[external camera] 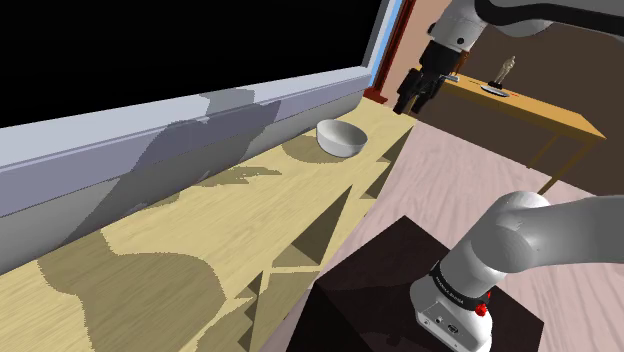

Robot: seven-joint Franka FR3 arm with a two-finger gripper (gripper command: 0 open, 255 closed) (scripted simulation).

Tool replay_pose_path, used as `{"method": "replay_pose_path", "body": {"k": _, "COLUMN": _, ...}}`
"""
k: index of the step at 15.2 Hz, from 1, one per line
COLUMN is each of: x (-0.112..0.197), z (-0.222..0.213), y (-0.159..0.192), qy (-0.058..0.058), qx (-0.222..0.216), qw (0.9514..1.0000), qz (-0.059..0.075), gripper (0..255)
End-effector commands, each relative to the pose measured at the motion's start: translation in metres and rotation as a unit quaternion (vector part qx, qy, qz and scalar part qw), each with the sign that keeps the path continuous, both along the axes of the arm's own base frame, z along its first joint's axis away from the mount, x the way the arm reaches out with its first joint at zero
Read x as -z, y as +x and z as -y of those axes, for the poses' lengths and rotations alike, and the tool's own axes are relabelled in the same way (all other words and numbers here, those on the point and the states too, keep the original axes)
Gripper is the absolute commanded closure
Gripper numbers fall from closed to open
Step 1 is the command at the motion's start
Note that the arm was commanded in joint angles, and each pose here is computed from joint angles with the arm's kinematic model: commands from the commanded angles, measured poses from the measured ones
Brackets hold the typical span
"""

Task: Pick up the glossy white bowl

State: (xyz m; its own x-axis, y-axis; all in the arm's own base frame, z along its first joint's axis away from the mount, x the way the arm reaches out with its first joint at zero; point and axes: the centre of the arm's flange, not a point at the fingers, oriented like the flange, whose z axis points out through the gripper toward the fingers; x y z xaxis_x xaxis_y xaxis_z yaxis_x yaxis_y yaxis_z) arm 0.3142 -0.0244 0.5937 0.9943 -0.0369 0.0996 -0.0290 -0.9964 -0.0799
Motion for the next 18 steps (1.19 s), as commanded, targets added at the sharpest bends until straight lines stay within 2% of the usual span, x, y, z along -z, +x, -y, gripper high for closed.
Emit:
{"method": "replay_pose_path", "body": {"k": 1, "x": 0.0, "z": 0.0, "y": 0.0, "qy": 0.0, "qx": 0.0, "qw": 1.0, "qz": 0.0, "gripper": 0}}
{"method": "replay_pose_path", "body": {"k": 18, "x": 0.124, "z": 0.107, "y": 0.167, "qy": 0.045, "qx": 0.014, "qw": 0.9988, "qz": -0.015, "gripper": 0}}
